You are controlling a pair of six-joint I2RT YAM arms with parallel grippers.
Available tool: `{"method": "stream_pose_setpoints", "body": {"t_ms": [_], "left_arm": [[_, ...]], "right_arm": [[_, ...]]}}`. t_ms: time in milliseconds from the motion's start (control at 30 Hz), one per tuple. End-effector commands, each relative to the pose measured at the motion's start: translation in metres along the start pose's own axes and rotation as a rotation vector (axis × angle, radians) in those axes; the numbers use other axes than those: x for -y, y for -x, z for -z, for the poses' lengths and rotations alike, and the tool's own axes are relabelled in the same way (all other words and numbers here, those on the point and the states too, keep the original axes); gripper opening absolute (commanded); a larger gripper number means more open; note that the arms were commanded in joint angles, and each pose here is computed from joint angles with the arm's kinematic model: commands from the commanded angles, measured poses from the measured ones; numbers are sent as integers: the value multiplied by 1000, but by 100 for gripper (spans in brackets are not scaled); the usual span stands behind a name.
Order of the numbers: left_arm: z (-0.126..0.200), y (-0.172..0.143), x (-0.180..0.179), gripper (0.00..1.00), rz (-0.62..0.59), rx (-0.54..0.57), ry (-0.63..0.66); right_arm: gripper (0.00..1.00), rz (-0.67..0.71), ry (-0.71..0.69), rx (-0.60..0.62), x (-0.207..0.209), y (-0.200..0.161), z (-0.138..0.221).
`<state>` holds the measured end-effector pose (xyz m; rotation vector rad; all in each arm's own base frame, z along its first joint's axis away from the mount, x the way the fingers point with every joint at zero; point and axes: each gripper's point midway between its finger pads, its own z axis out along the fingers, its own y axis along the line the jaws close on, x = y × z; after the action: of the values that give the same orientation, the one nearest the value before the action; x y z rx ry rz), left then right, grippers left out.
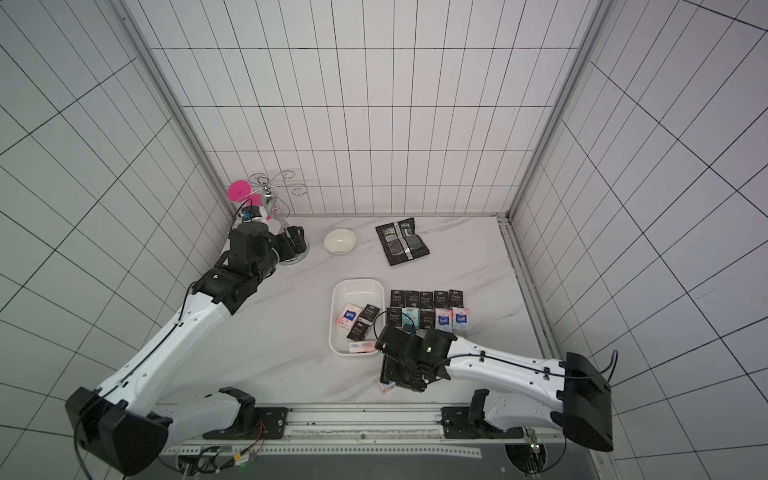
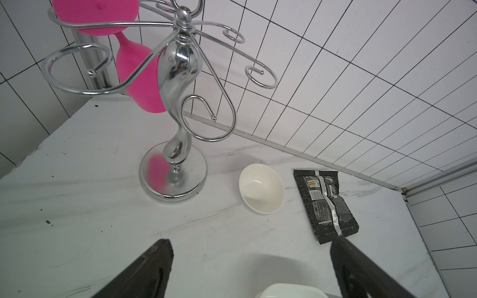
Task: Take the pocket tissues out of the storage box
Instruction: Place the pocket tissues at the center of the board, then move the pocket tissues to the center of the board.
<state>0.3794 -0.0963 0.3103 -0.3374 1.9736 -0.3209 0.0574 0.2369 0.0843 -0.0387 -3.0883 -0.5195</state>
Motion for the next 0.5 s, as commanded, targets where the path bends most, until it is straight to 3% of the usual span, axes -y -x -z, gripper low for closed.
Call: {"method": "stream_pose_setpoints", "body": {"t_ms": [0,300,467], "left_arm": [[7,9,7,99,11,24,-30],[8,9,5,98,10,26,-28],[9,8,5,99,10,26,-28]], "right_arm": [[67,-23,-27,-18,7,-3,-12],[62,-21,-3,-10,-2,7,-23],[45,-23,-8,-33,2,9,-33]]}}
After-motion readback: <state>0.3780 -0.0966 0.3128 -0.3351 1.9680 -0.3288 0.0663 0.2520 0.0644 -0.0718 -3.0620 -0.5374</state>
